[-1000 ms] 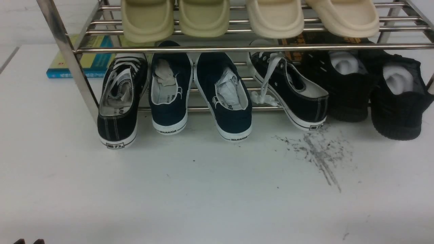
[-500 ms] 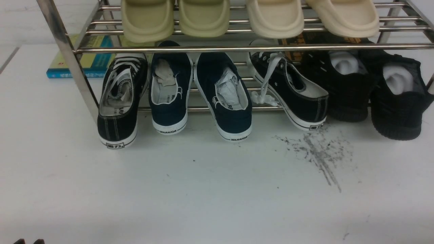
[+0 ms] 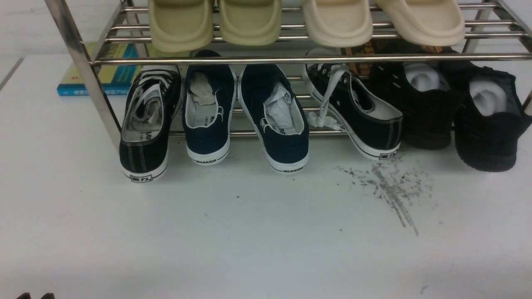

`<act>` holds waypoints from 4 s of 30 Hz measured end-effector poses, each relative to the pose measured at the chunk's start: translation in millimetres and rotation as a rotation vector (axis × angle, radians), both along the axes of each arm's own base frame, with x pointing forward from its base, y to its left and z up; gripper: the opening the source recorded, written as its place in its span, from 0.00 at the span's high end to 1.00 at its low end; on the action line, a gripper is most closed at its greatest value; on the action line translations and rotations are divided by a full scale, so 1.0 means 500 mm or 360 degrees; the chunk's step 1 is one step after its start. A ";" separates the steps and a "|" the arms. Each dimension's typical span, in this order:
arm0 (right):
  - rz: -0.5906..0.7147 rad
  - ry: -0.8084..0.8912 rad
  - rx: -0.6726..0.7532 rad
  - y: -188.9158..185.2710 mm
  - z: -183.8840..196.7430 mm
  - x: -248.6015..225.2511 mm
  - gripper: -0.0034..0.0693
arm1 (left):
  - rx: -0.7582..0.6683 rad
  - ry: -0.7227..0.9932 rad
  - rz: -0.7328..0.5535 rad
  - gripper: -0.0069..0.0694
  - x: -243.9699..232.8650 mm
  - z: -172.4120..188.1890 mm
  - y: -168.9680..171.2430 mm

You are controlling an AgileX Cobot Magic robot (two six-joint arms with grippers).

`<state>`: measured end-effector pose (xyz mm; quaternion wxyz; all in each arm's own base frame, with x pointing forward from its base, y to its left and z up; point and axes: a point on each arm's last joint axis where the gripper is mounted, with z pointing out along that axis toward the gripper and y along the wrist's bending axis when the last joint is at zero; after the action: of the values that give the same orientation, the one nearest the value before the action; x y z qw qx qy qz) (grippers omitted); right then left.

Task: Take the shoes off the shelf with your hand on the white table.
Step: 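Grasp a shoe standing on the lower shelf of the shoe rack with the left gripper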

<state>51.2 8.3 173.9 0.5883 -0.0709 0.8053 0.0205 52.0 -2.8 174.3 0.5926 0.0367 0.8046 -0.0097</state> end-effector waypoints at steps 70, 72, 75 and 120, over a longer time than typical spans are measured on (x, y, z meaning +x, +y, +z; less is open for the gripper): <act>0.0000 0.0000 0.0000 0.000 0.000 0.000 0.62 | -0.0618 0.0950 -0.0130 0.40 0.521 0.278 -0.437; 0.0000 0.0000 0.0000 0.000 0.000 0.000 0.62 | -0.0624 0.0919 -0.0150 0.38 0.530 0.269 -0.444; 0.0000 0.0000 0.0000 0.000 0.000 0.000 0.62 | -0.0630 0.0856 -0.0196 0.38 0.545 0.256 -0.457; 0.0000 0.0000 0.0000 0.000 0.000 0.000 0.62 | -0.0607 0.0574 -0.0188 0.85 0.501 0.275 -0.528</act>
<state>51.2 8.3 173.9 0.5883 -0.0709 0.8053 0.0205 302.6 -266.8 311.7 0.4342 -0.0310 0.8773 -0.2020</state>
